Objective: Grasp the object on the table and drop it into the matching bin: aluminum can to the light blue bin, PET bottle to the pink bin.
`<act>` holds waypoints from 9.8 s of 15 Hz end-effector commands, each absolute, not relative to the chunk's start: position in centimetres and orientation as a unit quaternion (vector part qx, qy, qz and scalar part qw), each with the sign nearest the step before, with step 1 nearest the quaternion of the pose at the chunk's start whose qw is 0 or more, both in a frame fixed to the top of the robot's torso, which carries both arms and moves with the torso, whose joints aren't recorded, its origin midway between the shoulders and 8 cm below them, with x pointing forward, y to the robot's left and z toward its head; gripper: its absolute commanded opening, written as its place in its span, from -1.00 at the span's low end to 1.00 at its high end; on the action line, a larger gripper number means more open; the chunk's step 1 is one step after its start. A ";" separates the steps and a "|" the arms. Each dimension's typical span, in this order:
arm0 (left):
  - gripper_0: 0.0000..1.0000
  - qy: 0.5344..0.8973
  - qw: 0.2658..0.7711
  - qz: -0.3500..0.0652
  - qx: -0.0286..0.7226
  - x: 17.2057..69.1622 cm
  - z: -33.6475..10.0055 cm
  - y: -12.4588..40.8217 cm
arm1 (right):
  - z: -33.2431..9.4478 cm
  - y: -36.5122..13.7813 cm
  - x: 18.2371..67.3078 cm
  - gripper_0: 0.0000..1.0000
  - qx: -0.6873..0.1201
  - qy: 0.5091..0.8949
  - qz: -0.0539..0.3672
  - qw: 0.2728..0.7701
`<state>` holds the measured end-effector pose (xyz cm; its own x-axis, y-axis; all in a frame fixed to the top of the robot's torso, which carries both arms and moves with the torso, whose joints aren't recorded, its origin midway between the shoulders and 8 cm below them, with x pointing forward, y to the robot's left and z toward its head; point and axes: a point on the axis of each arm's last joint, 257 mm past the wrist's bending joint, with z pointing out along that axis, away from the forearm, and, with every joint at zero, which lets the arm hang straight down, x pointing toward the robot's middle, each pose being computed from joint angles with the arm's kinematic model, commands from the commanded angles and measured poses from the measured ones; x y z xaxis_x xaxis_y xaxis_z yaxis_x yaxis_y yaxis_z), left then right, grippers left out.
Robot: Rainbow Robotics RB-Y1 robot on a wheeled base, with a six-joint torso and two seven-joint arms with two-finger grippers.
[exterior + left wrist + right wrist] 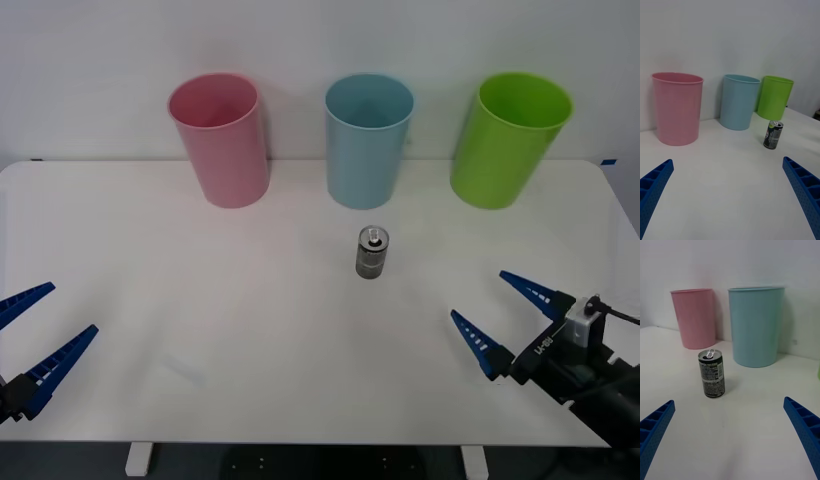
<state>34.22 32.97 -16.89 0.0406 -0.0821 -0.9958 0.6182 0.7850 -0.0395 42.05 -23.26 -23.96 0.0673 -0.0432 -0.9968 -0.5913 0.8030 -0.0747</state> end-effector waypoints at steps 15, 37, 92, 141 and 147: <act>1.00 0.645 0.691 -0.253 0.208 34.2 -16.9 33.0 | -28.5 -15.9 50.5 1.00 -0.226 0.680 0.190 0.671; 1.00 0.645 0.691 -0.253 0.208 34.2 -16.9 33.0 | -29.5 -7.4 56.9 1.00 -0.233 0.700 0.166 0.654; 1.00 0.645 0.691 -0.253 0.208 34.2 -16.9 33.0 | 1.0 -10.8 64.3 -1.00 -0.213 0.593 0.281 0.724; 1.00 0.645 0.691 -0.253 0.208 34.2 -16.9 33.0 | -4.2 -13.4 60.3 1.00 -0.274 0.598 0.245 0.712; 1.00 0.645 0.691 -0.253 0.208 34.2 -16.9 33.0 | -9.2 -17.9 54.0 1.00 -0.327 0.598 0.211 0.700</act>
